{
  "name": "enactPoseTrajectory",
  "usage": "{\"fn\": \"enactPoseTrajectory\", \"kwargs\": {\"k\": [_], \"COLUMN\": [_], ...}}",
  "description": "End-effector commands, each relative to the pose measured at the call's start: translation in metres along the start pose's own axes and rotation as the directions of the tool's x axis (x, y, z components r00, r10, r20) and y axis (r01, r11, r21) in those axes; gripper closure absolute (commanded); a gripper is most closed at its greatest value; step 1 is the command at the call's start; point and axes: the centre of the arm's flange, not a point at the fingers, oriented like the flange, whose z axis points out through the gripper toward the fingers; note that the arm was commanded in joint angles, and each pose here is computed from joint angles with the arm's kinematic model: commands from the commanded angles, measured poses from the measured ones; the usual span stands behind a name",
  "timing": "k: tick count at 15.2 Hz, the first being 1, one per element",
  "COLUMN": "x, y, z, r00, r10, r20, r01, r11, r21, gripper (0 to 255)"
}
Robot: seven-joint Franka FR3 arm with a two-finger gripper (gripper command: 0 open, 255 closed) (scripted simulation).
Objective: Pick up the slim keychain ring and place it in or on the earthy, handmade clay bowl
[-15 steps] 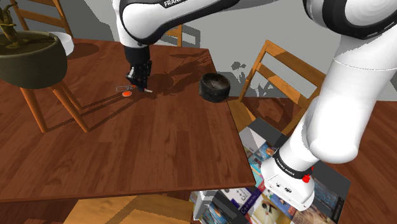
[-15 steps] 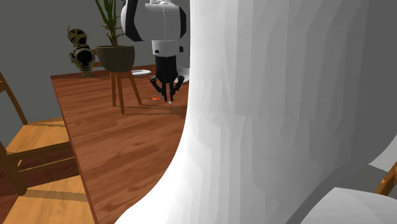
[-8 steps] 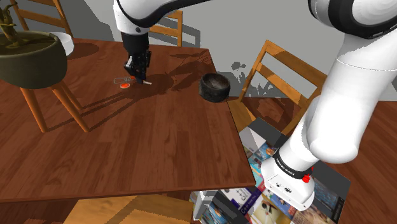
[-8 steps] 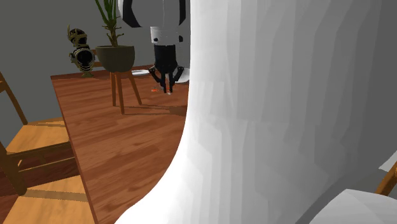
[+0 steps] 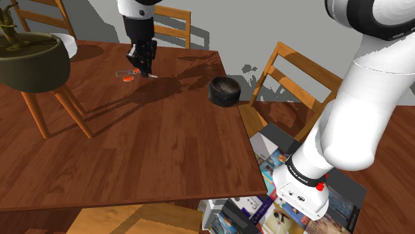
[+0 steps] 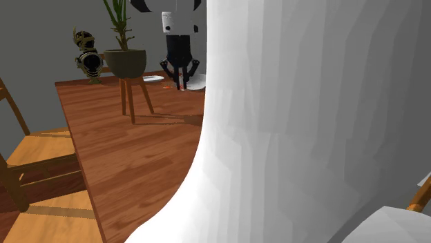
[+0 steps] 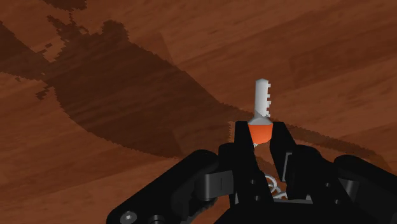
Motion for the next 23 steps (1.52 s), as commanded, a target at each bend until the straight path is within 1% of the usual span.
{"fn": "enactPoseTrajectory", "kwargs": {"k": [1, 23], "x": [-0.012, -0.265], "y": [0.007, 0.148], "z": [-0.006, -0.014], "r00": [1.000, 1.000], "r10": [0.000, 0.000], "r20": [0.000, 0.000], "r01": [0.000, 0.000], "r11": [1.000, 1.000], "r21": [0.000, 0.000], "gripper": [255, 255]}}
